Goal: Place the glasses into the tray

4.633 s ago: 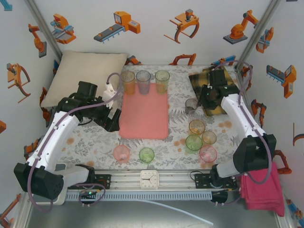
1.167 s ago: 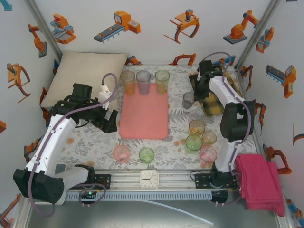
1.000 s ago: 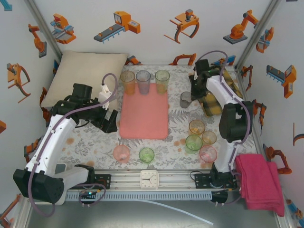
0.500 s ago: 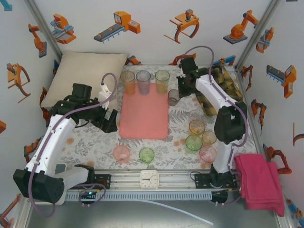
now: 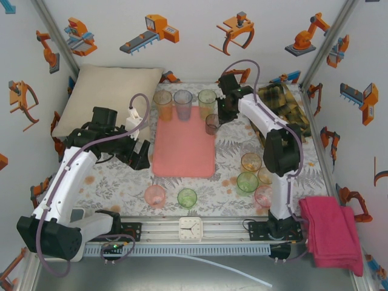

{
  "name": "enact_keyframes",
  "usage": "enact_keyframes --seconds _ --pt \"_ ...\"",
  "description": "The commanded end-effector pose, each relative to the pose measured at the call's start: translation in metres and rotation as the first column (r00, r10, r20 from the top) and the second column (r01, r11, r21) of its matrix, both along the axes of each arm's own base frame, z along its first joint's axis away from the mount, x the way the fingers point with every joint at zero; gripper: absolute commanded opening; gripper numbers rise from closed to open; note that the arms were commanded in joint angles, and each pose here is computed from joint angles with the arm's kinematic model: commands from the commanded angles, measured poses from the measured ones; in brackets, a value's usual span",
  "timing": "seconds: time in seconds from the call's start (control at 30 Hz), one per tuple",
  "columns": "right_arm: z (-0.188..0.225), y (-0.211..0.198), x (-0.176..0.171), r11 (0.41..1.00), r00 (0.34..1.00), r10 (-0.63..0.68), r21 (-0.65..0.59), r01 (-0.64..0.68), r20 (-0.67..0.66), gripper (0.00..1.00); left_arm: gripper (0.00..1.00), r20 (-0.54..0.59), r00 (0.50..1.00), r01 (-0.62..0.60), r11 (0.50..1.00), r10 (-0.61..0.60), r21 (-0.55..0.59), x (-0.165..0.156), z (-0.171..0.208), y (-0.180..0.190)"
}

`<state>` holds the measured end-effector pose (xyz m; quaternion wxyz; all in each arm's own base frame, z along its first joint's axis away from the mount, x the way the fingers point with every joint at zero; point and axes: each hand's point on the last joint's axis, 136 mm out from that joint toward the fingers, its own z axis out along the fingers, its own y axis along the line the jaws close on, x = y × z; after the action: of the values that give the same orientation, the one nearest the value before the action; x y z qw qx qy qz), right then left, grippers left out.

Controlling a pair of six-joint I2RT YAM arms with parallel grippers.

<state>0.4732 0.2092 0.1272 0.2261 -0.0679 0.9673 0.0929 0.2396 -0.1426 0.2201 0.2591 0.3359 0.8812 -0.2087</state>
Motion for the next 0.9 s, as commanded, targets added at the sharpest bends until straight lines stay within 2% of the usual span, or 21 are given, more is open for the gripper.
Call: enact_keyframes --seconds 0.0,0.87 --pt "0.011 0.008 0.010 1.000 0.999 -0.019 0.008 0.018 0.039 0.09 0.88 0.006 1.000 -0.001 1.000 0.001 -0.022 -0.004 0.003 0.000" --pt "-0.020 0.028 0.021 1.000 1.000 -0.003 -0.015 0.003 -0.001 0.14 0.88 0.011 1.000 0.002 1.000 -0.002 -0.025 -0.006 0.003 0.000"
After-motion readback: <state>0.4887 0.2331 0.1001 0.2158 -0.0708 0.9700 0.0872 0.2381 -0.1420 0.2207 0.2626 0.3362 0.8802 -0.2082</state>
